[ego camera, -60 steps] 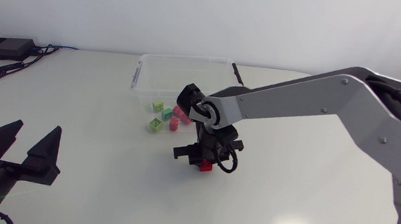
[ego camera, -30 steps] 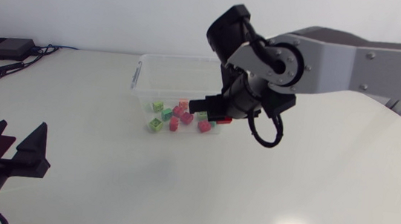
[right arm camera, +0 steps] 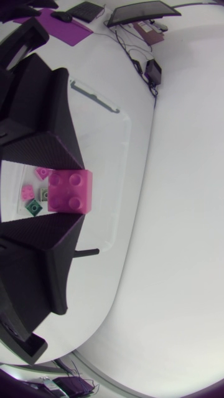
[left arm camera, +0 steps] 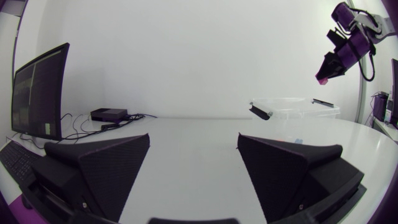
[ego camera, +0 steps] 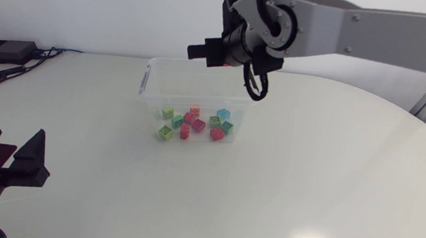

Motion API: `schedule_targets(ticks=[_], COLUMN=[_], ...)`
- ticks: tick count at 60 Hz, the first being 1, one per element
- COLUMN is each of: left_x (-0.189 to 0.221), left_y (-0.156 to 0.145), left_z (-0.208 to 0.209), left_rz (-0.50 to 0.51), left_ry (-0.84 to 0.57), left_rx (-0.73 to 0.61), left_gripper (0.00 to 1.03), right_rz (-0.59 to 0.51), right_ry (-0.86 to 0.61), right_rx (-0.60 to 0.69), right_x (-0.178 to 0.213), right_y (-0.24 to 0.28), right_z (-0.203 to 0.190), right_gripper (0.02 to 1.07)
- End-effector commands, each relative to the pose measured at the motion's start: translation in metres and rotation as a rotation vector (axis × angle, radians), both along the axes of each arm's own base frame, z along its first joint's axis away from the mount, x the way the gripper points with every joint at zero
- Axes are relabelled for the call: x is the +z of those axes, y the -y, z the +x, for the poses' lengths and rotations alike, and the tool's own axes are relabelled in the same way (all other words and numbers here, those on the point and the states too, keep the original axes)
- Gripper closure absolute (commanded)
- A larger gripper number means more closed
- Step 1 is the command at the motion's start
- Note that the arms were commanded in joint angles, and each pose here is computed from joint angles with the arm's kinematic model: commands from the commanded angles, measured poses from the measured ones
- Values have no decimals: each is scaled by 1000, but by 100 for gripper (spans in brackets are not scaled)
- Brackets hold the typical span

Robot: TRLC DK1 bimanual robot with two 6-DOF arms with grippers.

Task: Pick up the duplo bricks and place them in the container

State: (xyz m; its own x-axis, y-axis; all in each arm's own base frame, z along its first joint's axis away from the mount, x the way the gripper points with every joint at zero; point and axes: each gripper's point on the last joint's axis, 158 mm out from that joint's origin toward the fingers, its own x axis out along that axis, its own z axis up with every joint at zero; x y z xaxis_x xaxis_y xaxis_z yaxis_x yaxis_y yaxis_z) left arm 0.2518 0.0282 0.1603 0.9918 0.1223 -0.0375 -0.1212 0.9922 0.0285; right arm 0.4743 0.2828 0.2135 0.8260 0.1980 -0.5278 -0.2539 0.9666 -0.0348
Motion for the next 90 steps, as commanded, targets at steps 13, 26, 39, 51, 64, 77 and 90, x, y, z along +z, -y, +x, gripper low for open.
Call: schedule_targets(ticks=[13, 26, 39, 51, 64, 77, 90], left_x=[-7, -7, -7, -7, -7, -7, -7], left_y=[-1, -1, 0, 0, 0, 0, -1], left_z=[0, 0, 0, 0, 0, 0, 0], left_rz=[4, 4, 4, 4, 4, 4, 4], left_ry=[-10, -10, -10, -10, -10, -10, -10], left_rx=[1, 1, 0, 0, 0, 0, 1], left_gripper=[5, 5, 5, 5, 5, 5, 5], right_rz=[-70, -94, -19, -5, -84, -138, -163], right_ry=[-2, -37, 131, 314, 433, 495, 559], right_rx=[-1, -1, 8, -15, -155, -264, -309], right_x=[-62, -73, -1, 56, 83, 82, 73], right_y=[-10, -6, 14, 70, 184, 264, 296], right_z=[50, 60, 39, -1, -49, -107, -168], right_gripper=[71, 6, 6, 6, 6, 6, 6])
